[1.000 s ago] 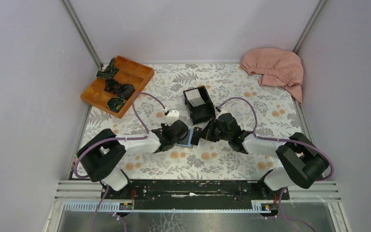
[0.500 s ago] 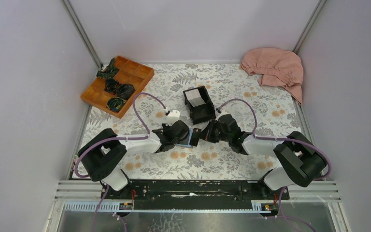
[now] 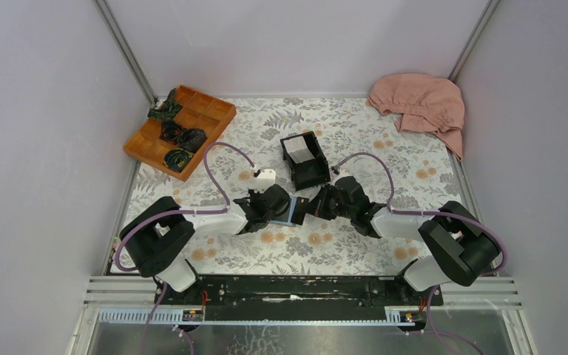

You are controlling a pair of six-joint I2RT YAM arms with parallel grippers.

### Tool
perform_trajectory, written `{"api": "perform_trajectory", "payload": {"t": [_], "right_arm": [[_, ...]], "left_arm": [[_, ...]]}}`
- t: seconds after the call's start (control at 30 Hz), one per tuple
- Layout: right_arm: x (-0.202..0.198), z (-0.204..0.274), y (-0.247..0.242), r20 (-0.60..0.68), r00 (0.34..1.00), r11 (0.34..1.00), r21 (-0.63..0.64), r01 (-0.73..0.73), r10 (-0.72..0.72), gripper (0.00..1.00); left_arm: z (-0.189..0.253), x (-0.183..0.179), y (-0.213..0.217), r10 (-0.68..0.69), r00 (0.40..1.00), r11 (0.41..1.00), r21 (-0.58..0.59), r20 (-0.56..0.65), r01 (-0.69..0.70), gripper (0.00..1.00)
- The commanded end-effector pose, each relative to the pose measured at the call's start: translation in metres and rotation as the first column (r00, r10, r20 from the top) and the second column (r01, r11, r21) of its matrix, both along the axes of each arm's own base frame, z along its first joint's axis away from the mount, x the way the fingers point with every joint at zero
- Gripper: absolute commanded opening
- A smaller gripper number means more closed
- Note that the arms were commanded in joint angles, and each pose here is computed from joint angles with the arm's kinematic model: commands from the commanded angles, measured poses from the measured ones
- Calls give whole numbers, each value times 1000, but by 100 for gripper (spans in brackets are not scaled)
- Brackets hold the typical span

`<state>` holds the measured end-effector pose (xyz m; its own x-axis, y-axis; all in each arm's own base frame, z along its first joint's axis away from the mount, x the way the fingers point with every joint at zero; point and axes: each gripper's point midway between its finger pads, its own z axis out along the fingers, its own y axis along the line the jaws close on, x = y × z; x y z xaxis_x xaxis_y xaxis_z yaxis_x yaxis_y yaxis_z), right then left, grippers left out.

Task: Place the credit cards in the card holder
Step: Insert the credit card into the card holder.

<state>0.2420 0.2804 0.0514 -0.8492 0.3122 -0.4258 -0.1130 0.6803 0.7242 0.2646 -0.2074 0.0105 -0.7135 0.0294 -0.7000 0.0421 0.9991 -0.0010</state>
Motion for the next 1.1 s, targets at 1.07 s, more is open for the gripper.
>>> {"api": "perform_trajectory", "payload": {"t": [1.07], "right_arm": [[6,0,20,-58,997,972,225,60,-48,0]], "left_arm": [[-29,-26,5,-22,994,999,39,-104,26,0]]}}
